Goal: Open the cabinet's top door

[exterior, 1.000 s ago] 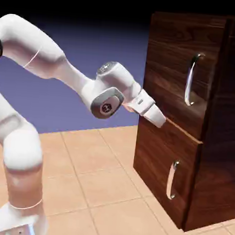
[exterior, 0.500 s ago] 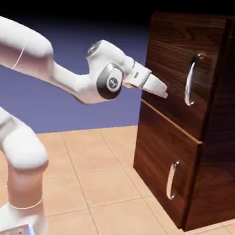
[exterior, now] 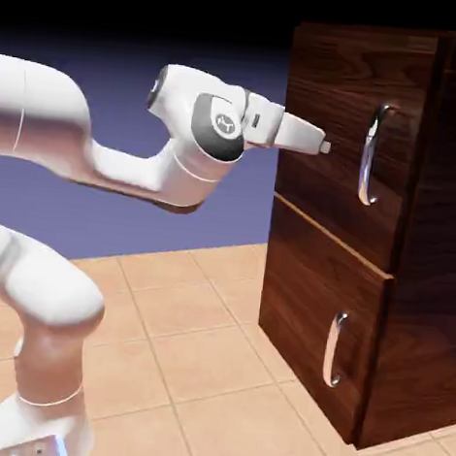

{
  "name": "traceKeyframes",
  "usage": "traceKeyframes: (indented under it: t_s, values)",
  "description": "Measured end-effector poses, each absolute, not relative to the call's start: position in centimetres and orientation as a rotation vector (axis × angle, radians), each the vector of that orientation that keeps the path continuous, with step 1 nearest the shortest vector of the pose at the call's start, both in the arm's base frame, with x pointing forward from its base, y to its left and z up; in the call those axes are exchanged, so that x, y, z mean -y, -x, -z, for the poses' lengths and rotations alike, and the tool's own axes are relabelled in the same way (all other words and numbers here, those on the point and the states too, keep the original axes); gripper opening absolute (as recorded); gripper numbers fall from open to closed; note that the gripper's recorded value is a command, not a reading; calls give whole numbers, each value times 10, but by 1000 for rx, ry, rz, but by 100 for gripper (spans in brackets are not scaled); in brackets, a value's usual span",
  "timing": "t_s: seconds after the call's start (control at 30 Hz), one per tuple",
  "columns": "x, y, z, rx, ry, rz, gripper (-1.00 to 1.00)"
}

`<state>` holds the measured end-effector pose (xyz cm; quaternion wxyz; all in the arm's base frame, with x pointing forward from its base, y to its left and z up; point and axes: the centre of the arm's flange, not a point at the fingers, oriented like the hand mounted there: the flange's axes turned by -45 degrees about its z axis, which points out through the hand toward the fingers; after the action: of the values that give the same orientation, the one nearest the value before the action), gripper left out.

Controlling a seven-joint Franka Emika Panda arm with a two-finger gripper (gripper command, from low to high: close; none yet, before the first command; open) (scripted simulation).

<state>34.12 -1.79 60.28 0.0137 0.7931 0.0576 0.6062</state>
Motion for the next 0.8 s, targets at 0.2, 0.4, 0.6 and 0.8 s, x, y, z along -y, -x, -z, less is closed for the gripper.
traceKeyframes:
  t_s: [0.2,0.4,0.6,0.8]
  values:
    - [40,-336,-606,-153,-2398,-1996,0]
    - [66,-336,-600,-119,-2334,-2096,0]
    - [95,-342,-586,-81,-2278,-2186,0]
    - [115,-350,-570,-53,-2245,-2245,0]
